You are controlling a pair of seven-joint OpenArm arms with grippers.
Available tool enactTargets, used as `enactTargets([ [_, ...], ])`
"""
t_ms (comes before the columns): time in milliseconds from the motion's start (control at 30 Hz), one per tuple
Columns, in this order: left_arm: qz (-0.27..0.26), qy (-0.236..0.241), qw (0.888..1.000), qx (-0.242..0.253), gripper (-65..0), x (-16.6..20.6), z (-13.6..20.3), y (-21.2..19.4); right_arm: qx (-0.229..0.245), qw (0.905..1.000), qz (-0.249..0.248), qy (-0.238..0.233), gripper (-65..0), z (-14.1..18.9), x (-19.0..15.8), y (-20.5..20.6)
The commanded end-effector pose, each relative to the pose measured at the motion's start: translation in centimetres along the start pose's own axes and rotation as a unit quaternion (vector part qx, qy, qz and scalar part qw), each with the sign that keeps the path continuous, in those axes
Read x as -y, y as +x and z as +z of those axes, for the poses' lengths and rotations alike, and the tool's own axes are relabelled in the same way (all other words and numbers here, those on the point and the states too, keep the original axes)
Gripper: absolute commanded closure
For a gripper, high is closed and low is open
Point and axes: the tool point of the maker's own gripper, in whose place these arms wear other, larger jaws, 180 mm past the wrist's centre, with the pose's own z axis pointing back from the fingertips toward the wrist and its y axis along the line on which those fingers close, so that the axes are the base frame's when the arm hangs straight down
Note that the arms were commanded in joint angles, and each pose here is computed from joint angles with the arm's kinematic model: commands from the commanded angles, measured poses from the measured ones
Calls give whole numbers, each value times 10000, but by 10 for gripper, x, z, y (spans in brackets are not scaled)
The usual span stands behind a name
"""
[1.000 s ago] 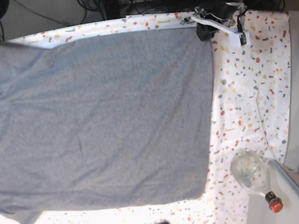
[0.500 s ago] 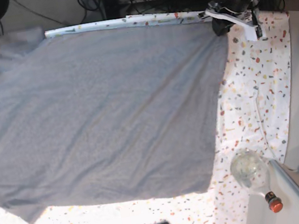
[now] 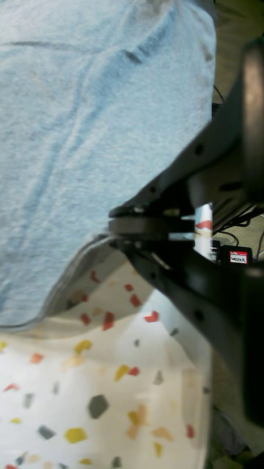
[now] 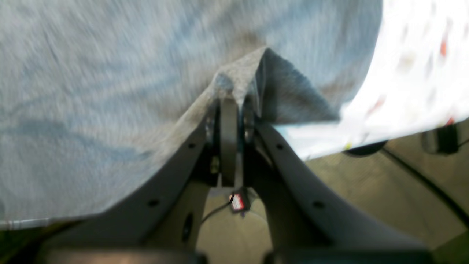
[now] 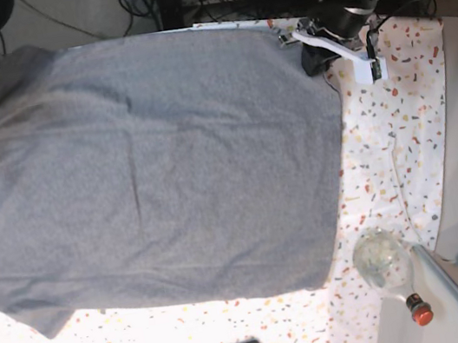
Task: Layout the t-shirt on the table in an organized manner, then fold the t-shirt properly
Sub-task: 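Lower the shirt onto the table and release both grippers, then regrasp the shirt edge with the left gripper and tug it outward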
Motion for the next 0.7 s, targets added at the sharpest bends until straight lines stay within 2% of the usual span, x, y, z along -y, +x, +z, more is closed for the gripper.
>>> enactTargets([
  [0,-16,-89,9999,82,0,6,-2,13,165,9998,82,-100,0,1,3,15],
  [100,241,75,9996,-132,0,6,-14,30,241,9989,164,-361,0,-8,7,35],
  [167,388,73,9992,-20,0,12,-20,45,245,9987,135,-436,0,-17,7,45],
  [300,381,-59,9988,294,0,23,-28,77,188,9992,210,-271,0,-37,-2,62],
  [400,473,-82,9983,340,0,25,-39,86,62,9993,343,-122,0,-53,-11,71],
  [667,593,-36,9978,306,0,20,-60,98,183,9994,280,79,0,-73,-21,95],
])
